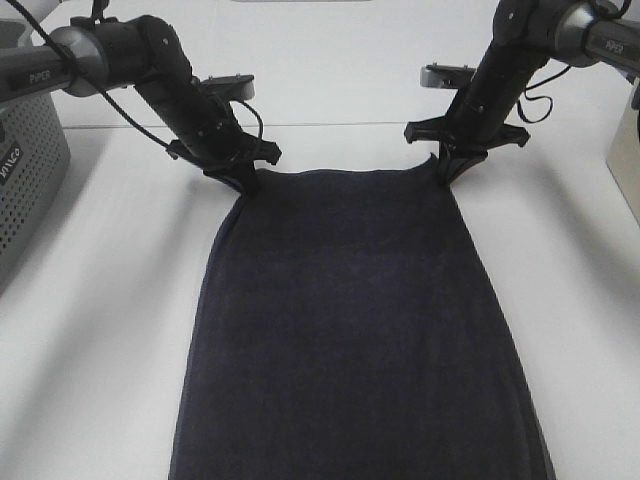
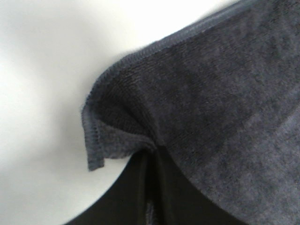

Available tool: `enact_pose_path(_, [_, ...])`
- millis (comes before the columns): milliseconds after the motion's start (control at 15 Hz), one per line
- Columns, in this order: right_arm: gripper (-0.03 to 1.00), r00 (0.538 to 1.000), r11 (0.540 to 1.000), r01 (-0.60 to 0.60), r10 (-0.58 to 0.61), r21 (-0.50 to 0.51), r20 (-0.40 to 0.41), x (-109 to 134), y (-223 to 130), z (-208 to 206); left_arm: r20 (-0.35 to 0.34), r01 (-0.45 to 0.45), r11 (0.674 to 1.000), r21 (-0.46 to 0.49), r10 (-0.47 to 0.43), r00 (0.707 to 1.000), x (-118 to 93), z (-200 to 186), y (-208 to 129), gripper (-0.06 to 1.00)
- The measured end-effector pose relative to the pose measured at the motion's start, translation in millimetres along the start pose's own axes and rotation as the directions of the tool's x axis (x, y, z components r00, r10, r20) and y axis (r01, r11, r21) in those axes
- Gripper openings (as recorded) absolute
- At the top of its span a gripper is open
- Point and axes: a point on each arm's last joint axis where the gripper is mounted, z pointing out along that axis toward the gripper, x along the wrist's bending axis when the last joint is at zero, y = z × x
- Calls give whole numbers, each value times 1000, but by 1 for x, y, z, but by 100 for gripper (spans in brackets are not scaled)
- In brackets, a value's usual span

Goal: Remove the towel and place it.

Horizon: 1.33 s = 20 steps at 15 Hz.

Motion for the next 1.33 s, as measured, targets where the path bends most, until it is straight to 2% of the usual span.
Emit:
enact_pose_path(133, [1, 1000, 994, 4, -3, -106, 9, 2, 15, -18, -49, -63, 991, -121, 57, 997, -3, -24, 25, 1])
enact_pose_path(400, [1, 999, 958, 10, 0, -287, 33, 2, 37, -40, -100, -140, 959, -245, 119, 988, -4, -38, 43, 1])
enact_pose_path(667, [1, 998, 941, 21, -2, -339, 55, 0, 42, -41, -153, -180, 913, -367, 132, 979, -2, -42, 55, 1])
enact_pose_path(1000, [1, 998, 905, 23, 7, -424, 68, -1, 50, -44, -192, -230, 858, -460, 157, 969, -2, -47, 64, 1])
enact_pose_path(1333, [1, 998, 880, 10, 25, -474, 66, -2, 54, -43, -223, -274, 828, -489, 186, 957, -1, -46, 67, 1])
